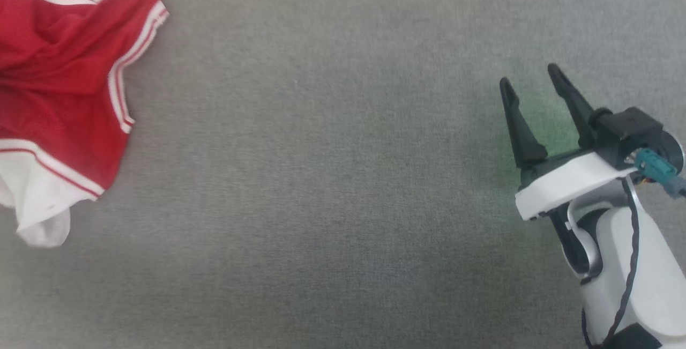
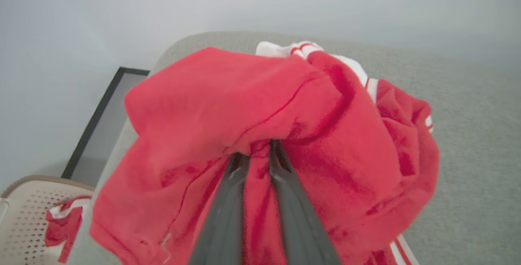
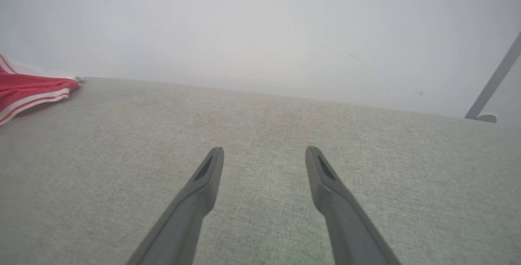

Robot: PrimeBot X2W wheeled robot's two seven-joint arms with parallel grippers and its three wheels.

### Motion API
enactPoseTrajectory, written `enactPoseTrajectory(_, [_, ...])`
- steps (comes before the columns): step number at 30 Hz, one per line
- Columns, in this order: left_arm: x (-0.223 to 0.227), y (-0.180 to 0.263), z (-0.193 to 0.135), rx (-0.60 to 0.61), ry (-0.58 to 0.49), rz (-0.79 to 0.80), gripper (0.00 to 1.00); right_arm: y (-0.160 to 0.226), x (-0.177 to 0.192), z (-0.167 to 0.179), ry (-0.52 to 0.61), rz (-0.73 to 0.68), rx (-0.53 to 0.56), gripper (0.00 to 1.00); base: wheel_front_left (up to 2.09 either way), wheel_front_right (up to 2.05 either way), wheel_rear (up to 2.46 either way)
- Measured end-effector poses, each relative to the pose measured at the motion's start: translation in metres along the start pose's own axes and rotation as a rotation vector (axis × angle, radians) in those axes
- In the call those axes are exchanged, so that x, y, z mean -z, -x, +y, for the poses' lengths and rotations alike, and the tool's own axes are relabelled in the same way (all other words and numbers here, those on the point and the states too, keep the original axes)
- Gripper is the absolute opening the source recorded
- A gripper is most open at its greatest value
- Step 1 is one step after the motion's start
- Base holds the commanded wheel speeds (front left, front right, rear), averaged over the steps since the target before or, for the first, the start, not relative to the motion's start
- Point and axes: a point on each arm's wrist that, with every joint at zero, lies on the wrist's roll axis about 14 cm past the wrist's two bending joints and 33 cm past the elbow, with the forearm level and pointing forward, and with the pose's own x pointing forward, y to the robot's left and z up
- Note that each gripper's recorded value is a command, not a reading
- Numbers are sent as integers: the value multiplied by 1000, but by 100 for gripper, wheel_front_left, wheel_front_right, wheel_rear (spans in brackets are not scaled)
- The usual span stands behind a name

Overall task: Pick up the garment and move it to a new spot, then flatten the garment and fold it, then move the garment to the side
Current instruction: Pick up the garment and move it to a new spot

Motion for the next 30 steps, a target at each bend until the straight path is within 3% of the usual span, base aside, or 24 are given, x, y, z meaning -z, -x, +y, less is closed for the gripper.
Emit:
enactPoseTrajectory(9, [-95, 73, -1, 59, -148, -216, 0, 18, -31, 18, -7, -63, -29, 100, 0, 0, 0])
enactPoseTrajectory(15, [-137, 126, -18, 107, -224, -310, 0, 28, -51, 32, -16, -111, -53, 100, 0, 0, 0])
enactPoseTrajectory(21, [-158, 169, -51, 172, -294, -366, 0, 41, -69, 32, -17, -159, -44, 100, 0, 0, 0])
enactPoseTrajectory(30, [-149, 193, -136, 348, -393, -378, 0, 68, -81, -8, -3, -197, 72, 100, 0, 0, 0])
